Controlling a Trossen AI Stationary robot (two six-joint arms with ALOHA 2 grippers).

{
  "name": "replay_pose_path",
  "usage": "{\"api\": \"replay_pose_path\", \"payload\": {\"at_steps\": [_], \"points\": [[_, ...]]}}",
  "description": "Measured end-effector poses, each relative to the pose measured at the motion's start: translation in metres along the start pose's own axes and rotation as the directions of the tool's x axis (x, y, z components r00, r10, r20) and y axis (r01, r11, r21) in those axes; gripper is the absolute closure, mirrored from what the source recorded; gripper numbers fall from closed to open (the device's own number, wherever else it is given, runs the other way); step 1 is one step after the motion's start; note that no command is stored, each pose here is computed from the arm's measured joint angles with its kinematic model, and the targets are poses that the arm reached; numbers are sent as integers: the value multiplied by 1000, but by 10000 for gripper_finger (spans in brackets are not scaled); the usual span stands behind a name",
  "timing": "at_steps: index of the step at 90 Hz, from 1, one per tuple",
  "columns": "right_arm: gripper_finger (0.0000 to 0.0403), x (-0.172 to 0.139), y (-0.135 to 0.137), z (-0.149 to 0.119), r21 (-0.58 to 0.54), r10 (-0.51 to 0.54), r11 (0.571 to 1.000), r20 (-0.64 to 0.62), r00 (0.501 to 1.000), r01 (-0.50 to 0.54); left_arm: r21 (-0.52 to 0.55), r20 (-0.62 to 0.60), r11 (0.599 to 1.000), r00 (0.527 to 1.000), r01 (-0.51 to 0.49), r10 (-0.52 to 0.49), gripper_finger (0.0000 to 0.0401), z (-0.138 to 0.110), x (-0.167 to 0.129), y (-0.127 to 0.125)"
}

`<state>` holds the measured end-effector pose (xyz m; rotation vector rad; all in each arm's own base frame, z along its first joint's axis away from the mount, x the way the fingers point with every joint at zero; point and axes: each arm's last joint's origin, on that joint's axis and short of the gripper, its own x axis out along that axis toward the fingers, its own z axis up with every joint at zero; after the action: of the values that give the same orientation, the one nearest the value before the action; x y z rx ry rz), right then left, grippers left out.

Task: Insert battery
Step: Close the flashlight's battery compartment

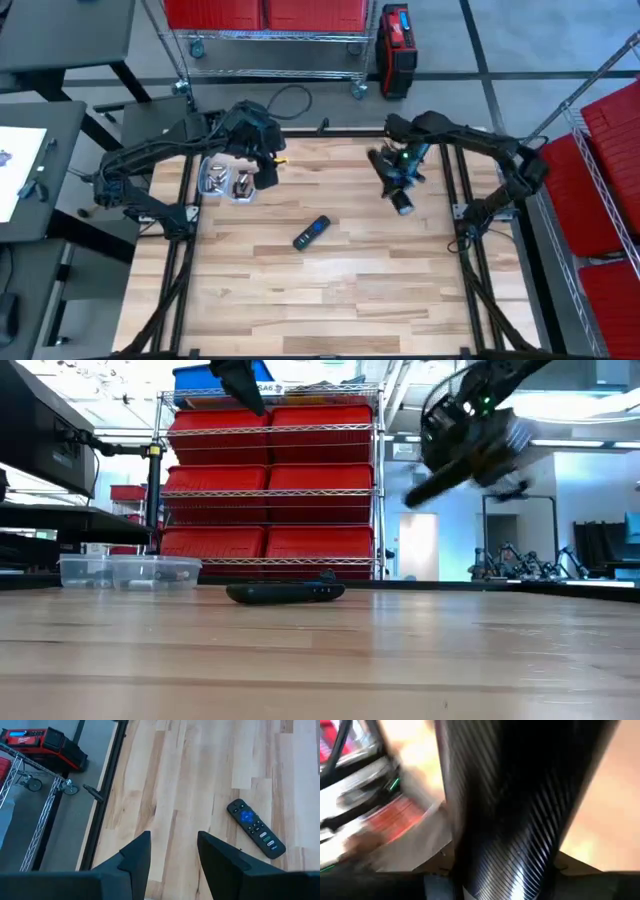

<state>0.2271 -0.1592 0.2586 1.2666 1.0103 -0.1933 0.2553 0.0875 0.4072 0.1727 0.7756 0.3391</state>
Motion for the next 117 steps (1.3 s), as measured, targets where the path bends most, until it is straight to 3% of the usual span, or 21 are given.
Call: {"api": "replay_pose_path", "payload": {"at_steps": [9,24,32,40,59,65,73,83,89,102,117], "points": [[271,-14,11,20,-192,-29,977,320,947,95,2,5,1000,1000,-2,2,260,0,-2,0],[271,-32,19,31,-311,-20,897,683,730,315,-23,22,1000,1000,-6,6,260,0,-8,1],[271,-31,18,30,-331,-13,845,772,636,419,-53,39,999,999,-8,10,260,0,-12,2],[271,-24,10,24,-298,-34,821,826,563,487,-93,64,996,998,-12,18,260,0,-18,3],[271,15,-27,-11,-200,-107,817,869,483,541,-193,111,981,993,-10,32,260,2,-27,5],[271,26,-39,-24,-181,-120,833,864,490,523,-209,112,978,993,-8,32,260,2,-28,5],[271,39,-55,-42,-133,-164,871,828,536,472,-230,114,973,993,-6,33,260,2,-28,5],[271,39,-66,-57,4,-229,942,740,633,335,-249,113,969,993,-4,33,260,2,-28,5],[271,34,-72,-64,57,-237,961,681,693,272,-256,114,967,993,-3,33,260,2,-28,5],[271,25,-87,-72,182,-284,959,578,765,218,-256,115,967,993,-3,33,260,2,-28,5],[271,23,-118,-76,346,-390,901,379,839,262,-251,115,968,993,-3,33,260,2,-28,5]]}}
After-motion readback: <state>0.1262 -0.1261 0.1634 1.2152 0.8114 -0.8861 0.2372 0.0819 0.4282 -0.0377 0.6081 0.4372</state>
